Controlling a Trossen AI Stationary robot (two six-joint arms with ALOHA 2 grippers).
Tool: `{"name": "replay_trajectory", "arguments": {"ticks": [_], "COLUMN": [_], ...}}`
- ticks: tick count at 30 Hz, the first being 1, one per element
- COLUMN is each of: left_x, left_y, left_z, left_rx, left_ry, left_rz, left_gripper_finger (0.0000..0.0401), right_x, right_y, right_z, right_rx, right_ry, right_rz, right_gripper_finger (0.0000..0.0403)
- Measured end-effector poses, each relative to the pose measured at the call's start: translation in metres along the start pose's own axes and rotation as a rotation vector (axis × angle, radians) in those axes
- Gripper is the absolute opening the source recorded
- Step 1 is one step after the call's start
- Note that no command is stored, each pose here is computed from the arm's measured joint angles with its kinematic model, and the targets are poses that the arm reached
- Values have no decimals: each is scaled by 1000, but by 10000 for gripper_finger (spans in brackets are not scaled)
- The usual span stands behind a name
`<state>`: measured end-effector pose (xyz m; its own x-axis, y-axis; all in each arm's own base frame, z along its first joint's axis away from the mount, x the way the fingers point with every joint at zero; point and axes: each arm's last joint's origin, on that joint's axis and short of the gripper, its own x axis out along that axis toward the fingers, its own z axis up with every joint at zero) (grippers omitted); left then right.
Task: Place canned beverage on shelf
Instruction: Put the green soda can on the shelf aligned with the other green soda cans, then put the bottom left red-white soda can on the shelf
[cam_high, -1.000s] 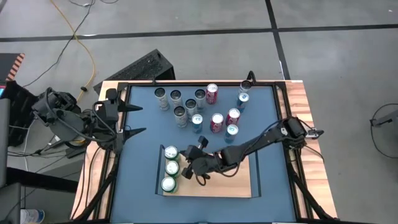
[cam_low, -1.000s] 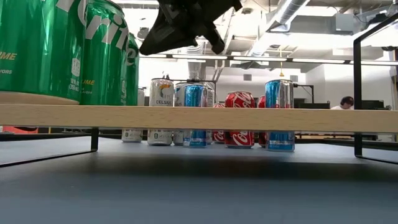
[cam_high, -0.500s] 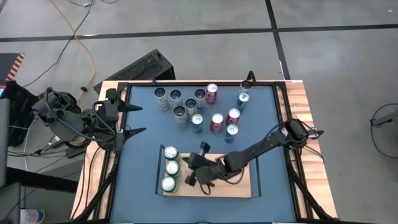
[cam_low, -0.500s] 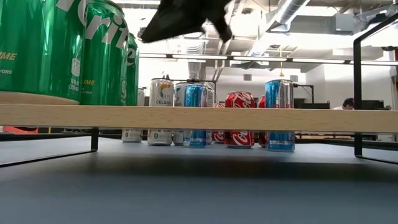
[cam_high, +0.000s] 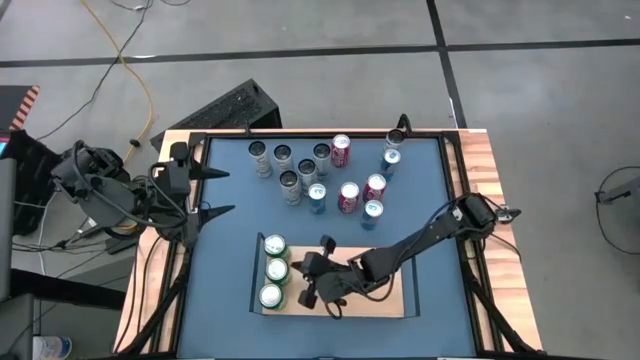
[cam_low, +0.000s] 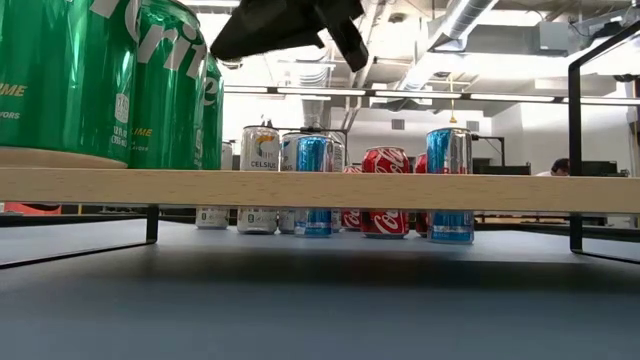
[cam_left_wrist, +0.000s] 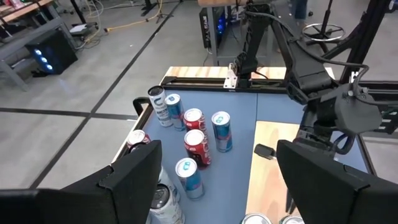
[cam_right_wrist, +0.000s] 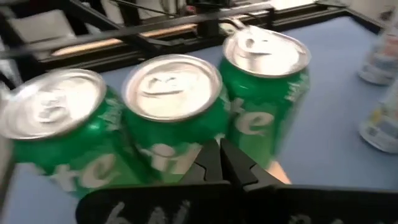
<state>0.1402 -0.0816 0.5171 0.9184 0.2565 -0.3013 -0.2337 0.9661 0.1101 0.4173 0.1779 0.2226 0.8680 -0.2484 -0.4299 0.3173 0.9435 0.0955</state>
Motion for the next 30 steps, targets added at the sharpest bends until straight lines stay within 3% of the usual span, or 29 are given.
{"name": "replay_trajectory", "arguments": {"ticks": [19, 30], "left_x": [0, 0], "left_y": [0, 0], "left_z": [-1, -1], "left_rx": [6, 0], "left_ry": [5, 7], "left_rz": [-1, -6], "left_gripper_finger": [304, 304], "right_x": [7, -5], "right_y": [-5, -6], "right_z": [6, 10], "right_rx": [-47, -74], "right_ry": [13, -11], "right_rz": [87, -19], "right_gripper_finger": [0, 0]}}
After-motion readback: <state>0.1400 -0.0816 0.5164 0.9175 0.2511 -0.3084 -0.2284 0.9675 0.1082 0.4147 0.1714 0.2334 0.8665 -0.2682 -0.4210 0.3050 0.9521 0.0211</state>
